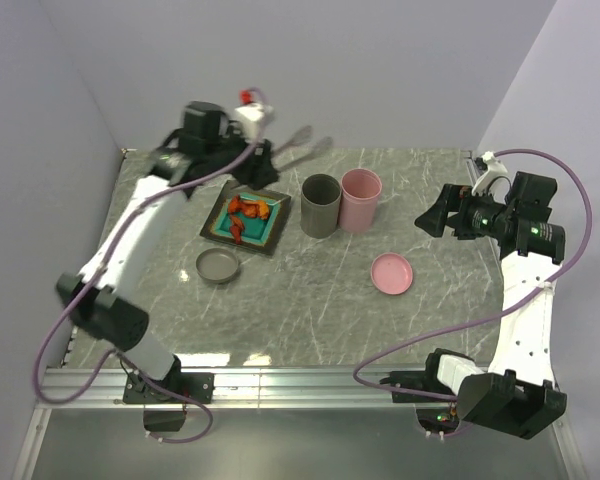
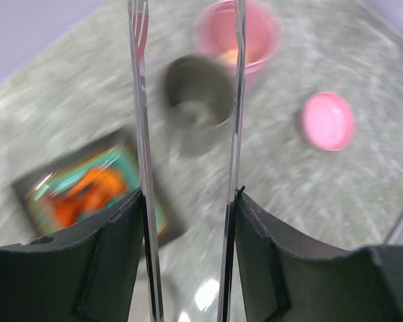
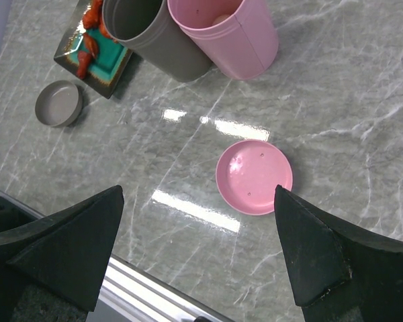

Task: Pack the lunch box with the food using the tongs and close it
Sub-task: Pick up the food using the clamp

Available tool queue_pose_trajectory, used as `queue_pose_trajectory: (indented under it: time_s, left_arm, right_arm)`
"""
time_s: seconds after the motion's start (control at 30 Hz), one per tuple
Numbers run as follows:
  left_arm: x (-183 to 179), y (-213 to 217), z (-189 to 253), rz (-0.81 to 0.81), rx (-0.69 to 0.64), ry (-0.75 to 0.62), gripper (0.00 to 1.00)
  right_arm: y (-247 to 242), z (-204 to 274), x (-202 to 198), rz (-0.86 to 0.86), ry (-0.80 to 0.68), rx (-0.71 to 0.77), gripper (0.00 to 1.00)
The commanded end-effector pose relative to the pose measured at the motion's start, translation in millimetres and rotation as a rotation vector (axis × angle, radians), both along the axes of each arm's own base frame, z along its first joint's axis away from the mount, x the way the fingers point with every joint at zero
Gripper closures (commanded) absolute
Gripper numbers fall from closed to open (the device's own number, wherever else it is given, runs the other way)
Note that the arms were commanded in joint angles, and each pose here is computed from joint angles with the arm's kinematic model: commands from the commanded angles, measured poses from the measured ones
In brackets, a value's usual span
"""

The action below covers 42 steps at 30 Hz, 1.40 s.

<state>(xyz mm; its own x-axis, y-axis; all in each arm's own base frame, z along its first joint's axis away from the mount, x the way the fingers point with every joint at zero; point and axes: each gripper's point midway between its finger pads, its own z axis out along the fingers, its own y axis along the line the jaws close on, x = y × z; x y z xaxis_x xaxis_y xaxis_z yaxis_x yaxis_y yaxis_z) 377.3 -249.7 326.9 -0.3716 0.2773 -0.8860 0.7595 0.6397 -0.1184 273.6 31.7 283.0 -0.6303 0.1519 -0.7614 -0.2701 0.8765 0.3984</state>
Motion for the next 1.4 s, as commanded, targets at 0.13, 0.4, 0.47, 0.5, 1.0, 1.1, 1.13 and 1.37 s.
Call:
queue_pose_trajectory:
  time_s: [0.13,0.4,0.47,0.5,1.0,1.1,1.13,1.37]
  left_arm:
    - [-22,112,5,0.224,0.035,-0.005,0.44]
    - [-22,170,-66,0.431,0.120,0.139,0.51]
    - [-21,178,-84,0.476,0.141,0.167,0.50]
    - [-21,180,-91,0.490,0.153,0.181,0.50]
    - [6,195,-177,0.563,0.261,0.307,0.51]
    - [11,194,-184,0.561,0.255,0.317,0.51]
    - [11,193,-185,0.561,0.251,0.319,0.51]
    - [17,185,-189,0.547,0.241,0.328,0.51]
  right_arm:
    - [-4,-6,6,0.005,0.009,-0.002,0.00]
    - [-4,-5,6,0.004,0.009,-0.004,0.00]
    - [-4,-5,6,0.006,0.011,0.000,0.00]
    - [-3,-5,6,0.005,0.009,0.000,0.00]
    - [-4,-2,4,-0.008,0.002,0.001,0.00]
    - [-4,-3,4,-0.008,0.006,0.001,0.00]
    - [-4,-4,4,-0.008,0.007,0.002,0.00]
    - [-4,-4,5,-0.007,0.014,0.008,0.00]
